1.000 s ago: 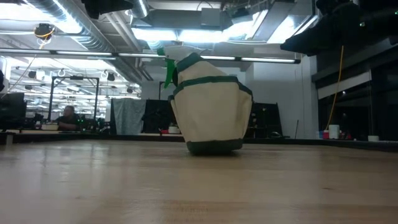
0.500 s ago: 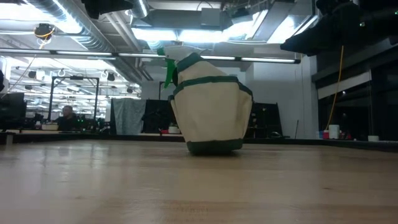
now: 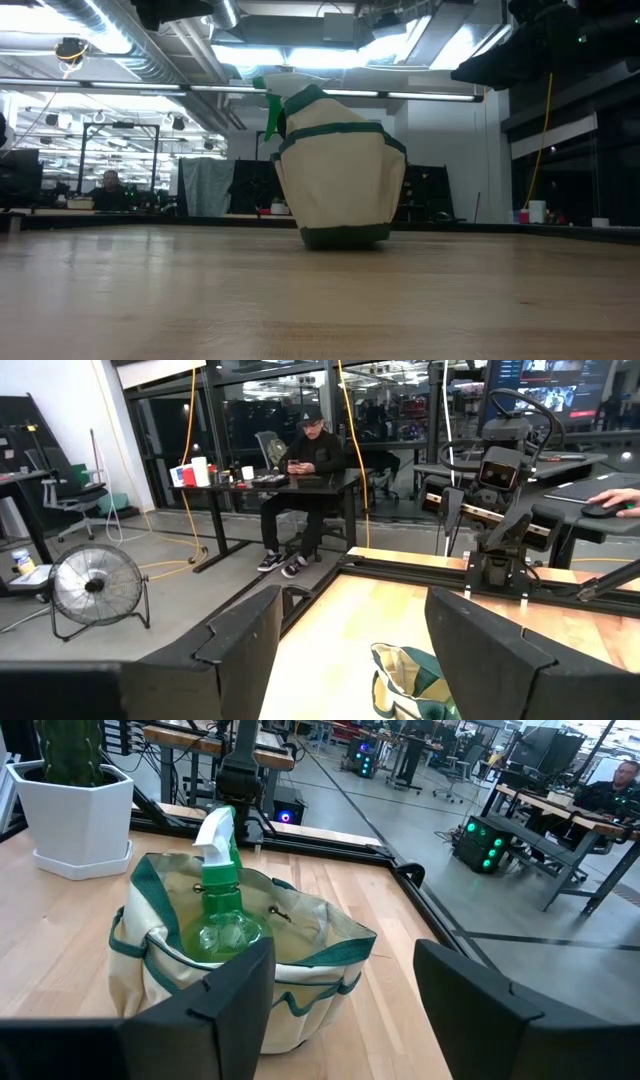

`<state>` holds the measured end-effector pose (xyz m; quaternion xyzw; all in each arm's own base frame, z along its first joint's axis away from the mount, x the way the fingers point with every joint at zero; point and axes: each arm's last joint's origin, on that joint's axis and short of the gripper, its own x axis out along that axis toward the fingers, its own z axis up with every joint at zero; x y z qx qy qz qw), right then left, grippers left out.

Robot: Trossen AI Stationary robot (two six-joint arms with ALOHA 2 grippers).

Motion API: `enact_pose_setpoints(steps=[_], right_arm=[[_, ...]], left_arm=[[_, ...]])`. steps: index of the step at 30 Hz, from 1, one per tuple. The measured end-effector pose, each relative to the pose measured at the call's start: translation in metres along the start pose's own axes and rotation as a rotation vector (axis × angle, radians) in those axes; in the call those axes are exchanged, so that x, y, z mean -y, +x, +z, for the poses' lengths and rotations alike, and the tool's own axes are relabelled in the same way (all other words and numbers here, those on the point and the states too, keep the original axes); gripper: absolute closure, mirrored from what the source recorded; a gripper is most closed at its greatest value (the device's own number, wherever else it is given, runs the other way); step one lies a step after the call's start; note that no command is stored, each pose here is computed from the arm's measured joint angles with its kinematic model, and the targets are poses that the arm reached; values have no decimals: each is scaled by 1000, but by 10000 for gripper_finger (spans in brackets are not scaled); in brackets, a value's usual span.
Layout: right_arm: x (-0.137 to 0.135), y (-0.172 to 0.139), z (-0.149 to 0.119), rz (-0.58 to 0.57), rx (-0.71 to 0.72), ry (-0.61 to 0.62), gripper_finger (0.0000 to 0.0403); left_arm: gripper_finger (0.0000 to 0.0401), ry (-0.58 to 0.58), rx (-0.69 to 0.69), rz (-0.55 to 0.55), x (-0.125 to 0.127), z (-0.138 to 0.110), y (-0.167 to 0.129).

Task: Pick & Place Garden tools in Gardening bag
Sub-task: Return to Home Position

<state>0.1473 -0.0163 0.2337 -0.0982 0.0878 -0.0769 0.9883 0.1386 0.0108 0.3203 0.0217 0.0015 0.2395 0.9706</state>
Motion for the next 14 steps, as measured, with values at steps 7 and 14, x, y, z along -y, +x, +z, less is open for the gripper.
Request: enact_pose_setpoints(steps=[7,14], right_arm=[[0,0,0,0,0,0,162],[0,0,0,0,0,0,162]], left_arm=[[155,0,0,0,0,0,0],[155,0,0,0,0,0,0]])
